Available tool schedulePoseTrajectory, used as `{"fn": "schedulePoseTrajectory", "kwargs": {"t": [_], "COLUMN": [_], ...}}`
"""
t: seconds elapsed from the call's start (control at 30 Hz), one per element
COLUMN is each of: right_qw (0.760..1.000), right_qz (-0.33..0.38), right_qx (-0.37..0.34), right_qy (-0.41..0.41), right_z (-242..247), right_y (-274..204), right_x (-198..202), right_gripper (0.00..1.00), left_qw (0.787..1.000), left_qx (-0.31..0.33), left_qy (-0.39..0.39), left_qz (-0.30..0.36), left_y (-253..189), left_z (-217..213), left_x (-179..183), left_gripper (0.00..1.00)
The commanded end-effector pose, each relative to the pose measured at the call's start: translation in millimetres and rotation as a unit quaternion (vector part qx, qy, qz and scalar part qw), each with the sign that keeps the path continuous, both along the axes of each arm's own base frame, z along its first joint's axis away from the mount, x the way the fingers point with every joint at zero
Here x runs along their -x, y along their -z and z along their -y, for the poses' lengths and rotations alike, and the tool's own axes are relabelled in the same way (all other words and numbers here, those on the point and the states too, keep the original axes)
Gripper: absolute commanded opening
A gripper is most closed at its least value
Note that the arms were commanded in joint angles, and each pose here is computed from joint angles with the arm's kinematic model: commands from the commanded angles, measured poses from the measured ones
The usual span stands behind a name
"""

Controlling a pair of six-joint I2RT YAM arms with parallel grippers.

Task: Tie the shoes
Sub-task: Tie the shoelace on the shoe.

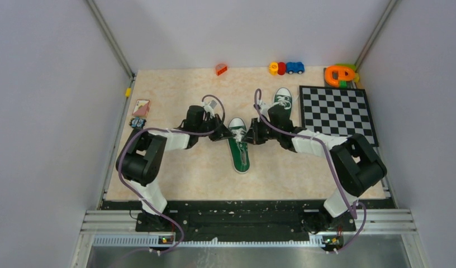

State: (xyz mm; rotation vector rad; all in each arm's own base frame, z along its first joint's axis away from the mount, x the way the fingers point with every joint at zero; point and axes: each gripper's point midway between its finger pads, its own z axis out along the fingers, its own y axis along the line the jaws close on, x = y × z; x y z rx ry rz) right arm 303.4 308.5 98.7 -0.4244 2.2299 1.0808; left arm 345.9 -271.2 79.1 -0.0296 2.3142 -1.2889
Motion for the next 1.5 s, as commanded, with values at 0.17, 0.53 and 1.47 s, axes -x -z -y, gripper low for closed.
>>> {"fn": "schedulePoseTrajectory", "kwargs": {"t": [0.17,0.53,1.47], "right_qw": [0.996,0.990,0.982], "right_qz": [-0.002,0.000,-0.027], "right_qx": [0.057,0.103,0.127], "right_qy": [0.074,0.092,0.135], "right_z": [22,39,56], "right_y": [0,14,47], "right_x": [-19,-18,-12], "right_gripper": [0.00,0.00,0.00], "left_qw": [0.994,0.990,0.985], "left_qx": [-0.081,-0.113,-0.162], "left_qy": [-0.065,-0.080,-0.052], "left_qz": [0.038,0.034,0.028], "left_y": [-6,0,15], "left_z": [-28,-39,-43], "left_x": [-21,-21,22], "left_gripper": [0.00,0.00,0.00]}}
